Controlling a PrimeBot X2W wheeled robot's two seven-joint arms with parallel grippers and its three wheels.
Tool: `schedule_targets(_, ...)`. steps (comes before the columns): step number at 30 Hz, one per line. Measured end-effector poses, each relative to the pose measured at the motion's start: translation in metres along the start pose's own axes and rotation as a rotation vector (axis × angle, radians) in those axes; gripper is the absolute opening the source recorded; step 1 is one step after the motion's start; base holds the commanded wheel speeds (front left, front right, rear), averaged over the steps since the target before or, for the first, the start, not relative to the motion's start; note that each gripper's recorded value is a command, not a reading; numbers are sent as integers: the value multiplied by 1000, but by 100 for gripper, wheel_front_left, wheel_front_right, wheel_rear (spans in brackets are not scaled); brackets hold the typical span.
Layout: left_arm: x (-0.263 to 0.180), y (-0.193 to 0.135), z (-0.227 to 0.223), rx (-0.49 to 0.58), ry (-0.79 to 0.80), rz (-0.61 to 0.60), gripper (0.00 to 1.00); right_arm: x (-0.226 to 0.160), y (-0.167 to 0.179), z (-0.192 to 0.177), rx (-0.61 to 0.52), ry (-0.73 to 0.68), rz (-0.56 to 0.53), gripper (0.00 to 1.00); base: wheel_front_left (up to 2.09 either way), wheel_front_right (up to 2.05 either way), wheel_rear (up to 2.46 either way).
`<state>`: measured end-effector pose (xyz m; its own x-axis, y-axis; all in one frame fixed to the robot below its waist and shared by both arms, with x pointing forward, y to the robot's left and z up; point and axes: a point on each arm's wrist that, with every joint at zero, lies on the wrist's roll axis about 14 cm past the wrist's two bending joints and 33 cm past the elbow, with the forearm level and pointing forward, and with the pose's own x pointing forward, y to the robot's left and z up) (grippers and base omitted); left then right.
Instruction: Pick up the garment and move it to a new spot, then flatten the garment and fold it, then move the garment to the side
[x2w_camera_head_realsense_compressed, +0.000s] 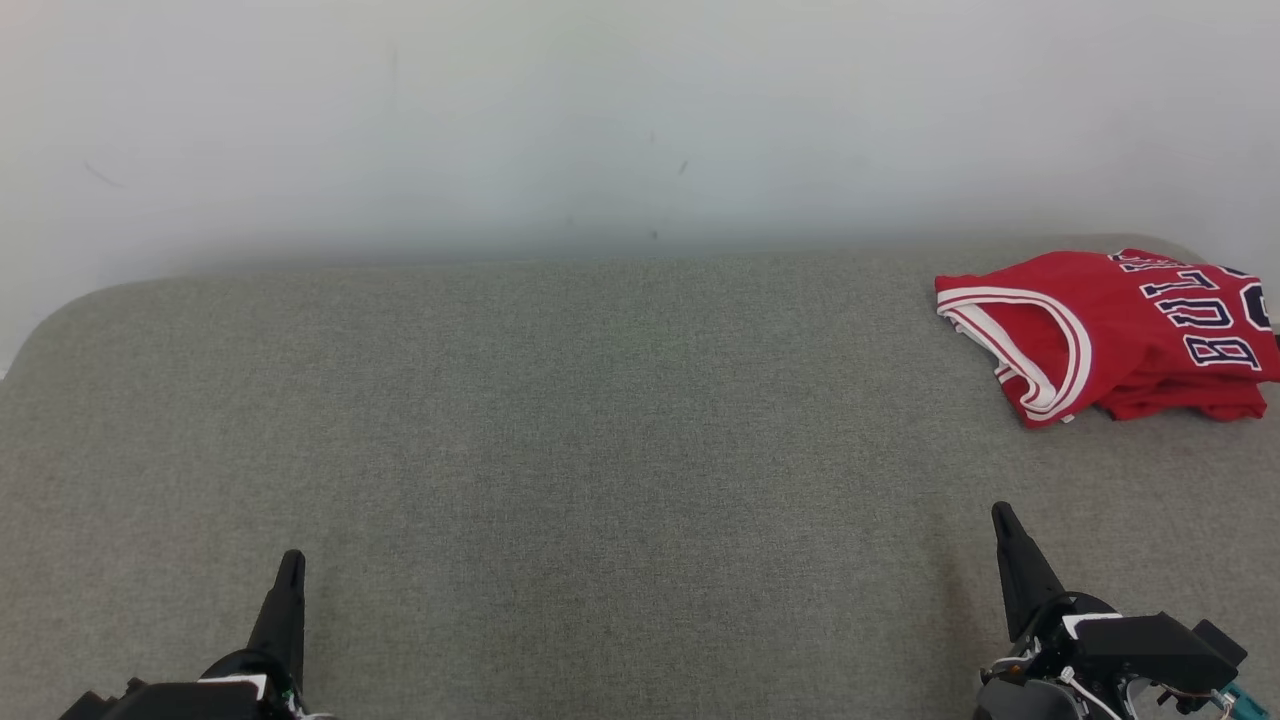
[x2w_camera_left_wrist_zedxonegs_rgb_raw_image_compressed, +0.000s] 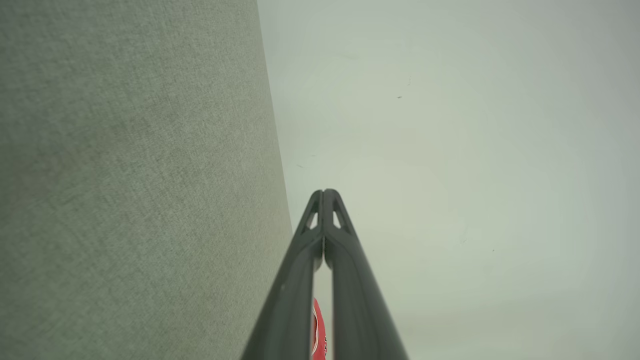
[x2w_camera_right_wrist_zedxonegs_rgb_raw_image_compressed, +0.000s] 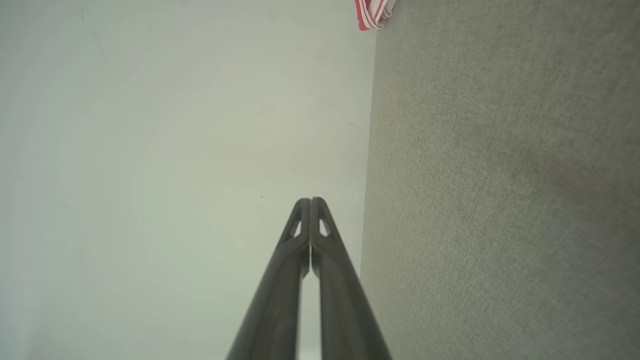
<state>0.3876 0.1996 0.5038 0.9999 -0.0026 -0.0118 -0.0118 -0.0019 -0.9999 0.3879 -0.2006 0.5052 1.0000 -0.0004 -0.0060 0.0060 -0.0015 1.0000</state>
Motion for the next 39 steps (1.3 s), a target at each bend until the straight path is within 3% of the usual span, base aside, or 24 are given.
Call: schedule_targets(39, 0, 0, 0, 0, 0, 0, 0, 0, 0, 0, 0, 0, 0, 0, 0, 0, 0)
